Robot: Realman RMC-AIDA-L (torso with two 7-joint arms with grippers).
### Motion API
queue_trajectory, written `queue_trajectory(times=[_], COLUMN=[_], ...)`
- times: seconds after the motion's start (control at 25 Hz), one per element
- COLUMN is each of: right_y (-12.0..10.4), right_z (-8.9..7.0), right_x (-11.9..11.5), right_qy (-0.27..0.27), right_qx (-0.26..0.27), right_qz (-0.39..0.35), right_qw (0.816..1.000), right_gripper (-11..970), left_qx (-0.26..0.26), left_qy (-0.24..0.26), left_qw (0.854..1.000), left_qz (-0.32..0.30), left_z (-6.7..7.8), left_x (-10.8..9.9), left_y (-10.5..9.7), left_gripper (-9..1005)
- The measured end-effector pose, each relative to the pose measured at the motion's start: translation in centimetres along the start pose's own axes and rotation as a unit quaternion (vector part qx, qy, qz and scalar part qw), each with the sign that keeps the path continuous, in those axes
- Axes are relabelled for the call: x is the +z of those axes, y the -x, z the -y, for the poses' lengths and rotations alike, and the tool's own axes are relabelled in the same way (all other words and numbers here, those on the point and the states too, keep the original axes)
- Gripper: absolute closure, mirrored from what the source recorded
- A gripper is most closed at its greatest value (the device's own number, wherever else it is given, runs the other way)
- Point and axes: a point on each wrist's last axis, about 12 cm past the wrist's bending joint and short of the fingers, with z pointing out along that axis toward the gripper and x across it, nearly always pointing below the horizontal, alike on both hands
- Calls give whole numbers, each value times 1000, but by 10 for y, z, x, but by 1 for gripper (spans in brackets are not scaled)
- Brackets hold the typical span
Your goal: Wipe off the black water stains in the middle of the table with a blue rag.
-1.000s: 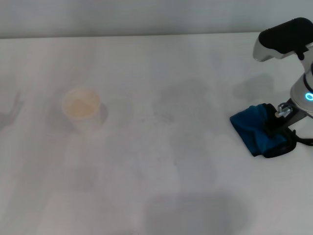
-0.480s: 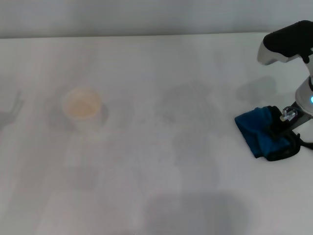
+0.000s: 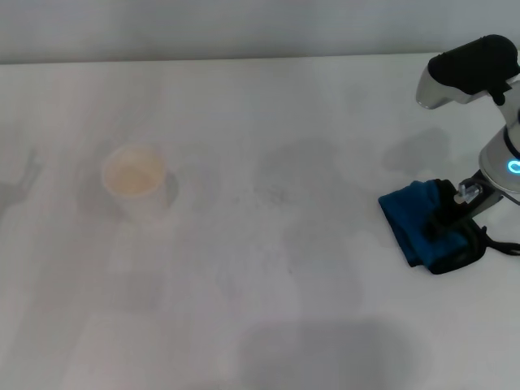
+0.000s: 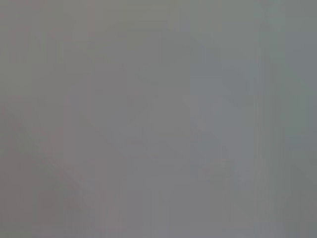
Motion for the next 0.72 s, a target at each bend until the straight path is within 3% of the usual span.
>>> queue_trajectory(times=[0.48, 0.72], right_y=[0, 3], right_z=[6, 13], right_x=[-9, -26], right_qy=[1, -2], right_qx=[7, -7], right_qz=[15, 61], right_qw=[1000, 998], right_gripper=[548, 549], left_qx=[0, 1], left_qy=[1, 3], left_qw=[1000, 1000], left_qz=[0, 1], left_z=[0, -1], left_x=[0, 0], left_y=[0, 0], left_gripper=[109, 108])
